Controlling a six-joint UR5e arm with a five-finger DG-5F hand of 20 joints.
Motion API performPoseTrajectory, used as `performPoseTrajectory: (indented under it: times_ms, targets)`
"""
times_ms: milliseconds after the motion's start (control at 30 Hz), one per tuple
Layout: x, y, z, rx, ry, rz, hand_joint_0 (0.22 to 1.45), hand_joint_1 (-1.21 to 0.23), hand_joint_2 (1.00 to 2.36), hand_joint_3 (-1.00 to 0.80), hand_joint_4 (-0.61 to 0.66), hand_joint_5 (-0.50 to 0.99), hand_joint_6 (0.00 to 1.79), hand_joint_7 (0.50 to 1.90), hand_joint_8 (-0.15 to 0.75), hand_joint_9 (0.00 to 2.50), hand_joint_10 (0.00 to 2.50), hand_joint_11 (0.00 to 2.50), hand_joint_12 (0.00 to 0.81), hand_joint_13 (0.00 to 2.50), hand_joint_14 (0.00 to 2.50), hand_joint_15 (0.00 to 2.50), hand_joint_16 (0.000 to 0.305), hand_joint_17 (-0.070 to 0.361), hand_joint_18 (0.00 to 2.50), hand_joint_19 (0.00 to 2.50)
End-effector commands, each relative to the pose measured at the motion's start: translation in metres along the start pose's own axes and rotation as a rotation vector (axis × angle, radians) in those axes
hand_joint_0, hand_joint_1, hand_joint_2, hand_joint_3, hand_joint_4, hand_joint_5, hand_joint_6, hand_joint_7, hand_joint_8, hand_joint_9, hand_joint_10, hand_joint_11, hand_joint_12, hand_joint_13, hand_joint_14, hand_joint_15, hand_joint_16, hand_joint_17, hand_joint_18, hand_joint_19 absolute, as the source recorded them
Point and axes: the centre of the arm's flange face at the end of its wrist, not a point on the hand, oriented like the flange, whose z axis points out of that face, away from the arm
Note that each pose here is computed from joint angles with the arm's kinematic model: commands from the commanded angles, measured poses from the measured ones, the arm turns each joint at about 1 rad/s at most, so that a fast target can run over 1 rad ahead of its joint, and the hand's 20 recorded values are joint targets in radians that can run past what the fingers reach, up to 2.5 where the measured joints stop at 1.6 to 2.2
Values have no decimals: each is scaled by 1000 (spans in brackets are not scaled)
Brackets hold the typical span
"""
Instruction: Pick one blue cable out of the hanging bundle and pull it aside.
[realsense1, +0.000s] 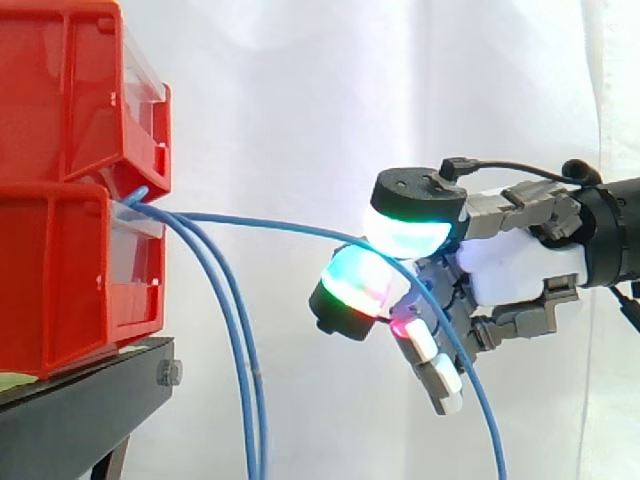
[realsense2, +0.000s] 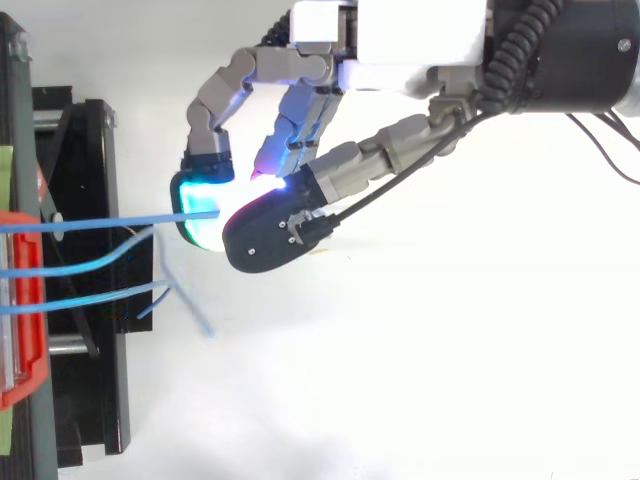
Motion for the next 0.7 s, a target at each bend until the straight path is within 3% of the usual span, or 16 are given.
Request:
performPoseTrajectory:
  times_ms: [0,167,233,400,500,667]
  targets:
    - [0,1,0,3,1,0,591,-736,1017,-42,-73,-86,934,916,311,1112,18,567,346,1079,22,582,56,126,958,518]
    - [0,0,-1,12,3,0,586,-739,1014,-62,-73,-81,924,930,311,1128,19,547,351,1082,20,573,58,130,973,515]
    - [1,-2,-2,21,7,0,558,-671,1020,-224,-35,-96,919,897,283,1083,21,564,319,1030,25,613,49,110,873,581]
    - [2,-4,-5,46,18,0,540,-627,1012,-374,-21,-96,903,931,286,1084,19,561,326,1032,23,610,50,113,871,575]
    - [2,-5,-6,55,20,0,549,-617,1012,-358,-8,-95,900,938,286,1083,21,554,325,1028,24,606,50,112,868,572]
    - [2,-6,-7,64,22,-1,579,-686,1022,-177,-62,-78,911,994,285,1111,22,571,314,1039,26,606,48,108,874,568]
